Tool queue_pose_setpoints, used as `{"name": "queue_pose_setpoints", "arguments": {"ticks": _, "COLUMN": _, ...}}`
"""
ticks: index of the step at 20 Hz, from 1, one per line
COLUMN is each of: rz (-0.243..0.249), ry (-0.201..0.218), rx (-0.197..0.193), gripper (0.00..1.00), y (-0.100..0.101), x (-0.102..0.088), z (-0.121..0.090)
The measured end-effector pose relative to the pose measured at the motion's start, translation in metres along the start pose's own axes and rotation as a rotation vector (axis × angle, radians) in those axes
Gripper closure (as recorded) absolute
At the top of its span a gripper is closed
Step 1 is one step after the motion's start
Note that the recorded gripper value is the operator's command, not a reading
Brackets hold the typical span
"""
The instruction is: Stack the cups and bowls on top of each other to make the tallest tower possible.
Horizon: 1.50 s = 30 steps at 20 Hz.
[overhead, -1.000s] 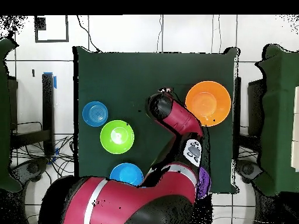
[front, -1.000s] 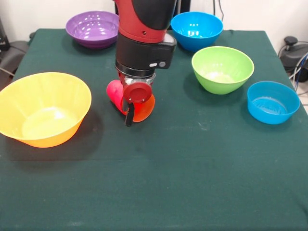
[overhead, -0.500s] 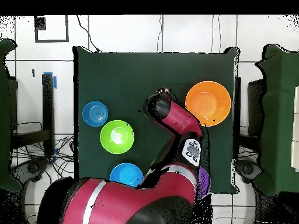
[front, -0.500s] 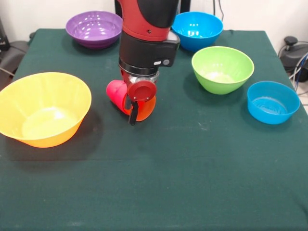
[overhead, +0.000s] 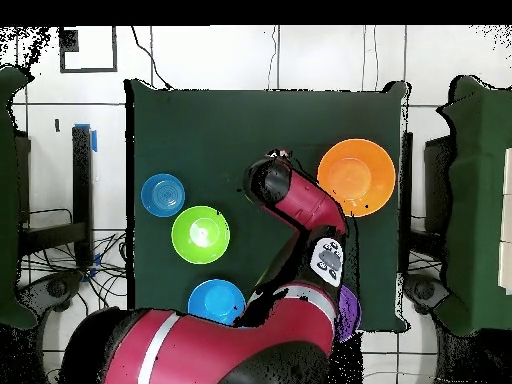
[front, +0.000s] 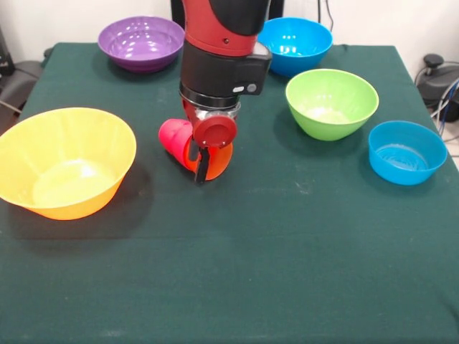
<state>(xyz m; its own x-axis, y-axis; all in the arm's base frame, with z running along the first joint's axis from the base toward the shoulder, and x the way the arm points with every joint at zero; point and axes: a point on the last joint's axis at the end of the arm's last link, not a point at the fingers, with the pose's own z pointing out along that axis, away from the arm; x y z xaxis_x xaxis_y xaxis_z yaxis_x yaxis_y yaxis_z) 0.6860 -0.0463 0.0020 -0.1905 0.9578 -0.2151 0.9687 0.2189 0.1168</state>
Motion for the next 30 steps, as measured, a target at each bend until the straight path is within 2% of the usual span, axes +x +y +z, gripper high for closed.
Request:
{"name": "queue_pose_setpoints", "arguments": {"ticks": 8, "rz": -0.016, "ry": 0.054, "rx": 0.032, "gripper": 0.00, "y": 0.004, "x": 0.013, "z": -0.016}}
{"name": "queue_pose_setpoints", "arguments": {"ticks": 17, "rz": -0.038, "ry": 0.082, "rx": 0.062, "gripper": 0.00, "y": 0.002, "x": 0.024, "z": -0.024}}
{"name": "queue_pose_setpoints", "arguments": {"ticks": 24, "rz": -0.092, "ry": 0.058, "rx": 0.092, "gripper": 0.00, "y": 0.001, "x": 0.027, "z": -0.027}}
{"name": "queue_pose_setpoints", "arguments": {"ticks": 30, "rz": -0.141, "ry": 0.032, "rx": 0.118, "gripper": 0.00, "y": 0.008, "x": 0.032, "z": -0.032}}
